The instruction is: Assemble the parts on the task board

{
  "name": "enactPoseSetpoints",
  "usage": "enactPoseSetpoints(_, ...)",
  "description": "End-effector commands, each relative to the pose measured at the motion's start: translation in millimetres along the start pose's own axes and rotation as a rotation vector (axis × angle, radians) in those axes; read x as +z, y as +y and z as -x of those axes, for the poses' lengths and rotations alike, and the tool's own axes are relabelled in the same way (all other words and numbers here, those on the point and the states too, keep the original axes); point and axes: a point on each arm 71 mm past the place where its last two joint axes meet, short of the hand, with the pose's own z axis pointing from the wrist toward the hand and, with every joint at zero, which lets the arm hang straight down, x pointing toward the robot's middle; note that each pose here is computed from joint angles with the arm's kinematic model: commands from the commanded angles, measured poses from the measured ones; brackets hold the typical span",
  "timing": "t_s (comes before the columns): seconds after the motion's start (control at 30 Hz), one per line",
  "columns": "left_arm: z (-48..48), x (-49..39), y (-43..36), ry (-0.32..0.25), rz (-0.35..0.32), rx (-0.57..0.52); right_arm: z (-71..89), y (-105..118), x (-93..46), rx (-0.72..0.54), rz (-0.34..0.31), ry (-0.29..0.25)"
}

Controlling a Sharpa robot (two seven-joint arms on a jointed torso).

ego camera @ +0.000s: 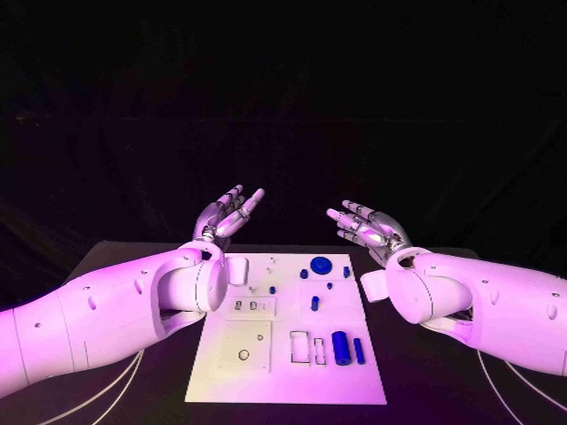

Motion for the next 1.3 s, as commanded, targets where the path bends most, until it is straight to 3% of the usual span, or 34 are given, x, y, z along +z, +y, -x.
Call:
enactPoseSetpoints(0.03,-5.2,0.5,0.2,0.061,0.013,-0.035,-10.6,-1.9,1.8,-0.040,-0.070,0.180)
enactPoseSetpoints(0.2,-5.2,0.5,0.2,0.061,0.013,-0.035,-11.1,-1.0,2.9,-0.052,-0.081,0.203)
enactPoseSetpoints(0.23,10.5,-7.2,-10.2,0.084,-0.035,-0.038,5.8,24.7,6.7,-0.391,0.189,0.147)
enactPoseSetpoints(0.33,14.4,-9.6,-14.2,0.078,-0.055,-0.031,7.8,29.4,6.7,-0.446,0.226,0.142)
enactPoseSetpoints(0.73,22.3,-20.8,-26.2,0.104,-0.069,-0.035,12.6,45.9,10.5,-0.631,0.299,0.137)
enactPoseSetpoints(1.0,22.0,-33.8,-41.3,0.171,-0.066,-0.061,7.6,59.1,22.3,-0.961,0.338,0.196)
enactPoseSetpoints(1.3,18.0,-48.0,-58.2,0.212,-0.080,-0.074,-3.1,66.3,33.5,-1.269,0.304,0.227)
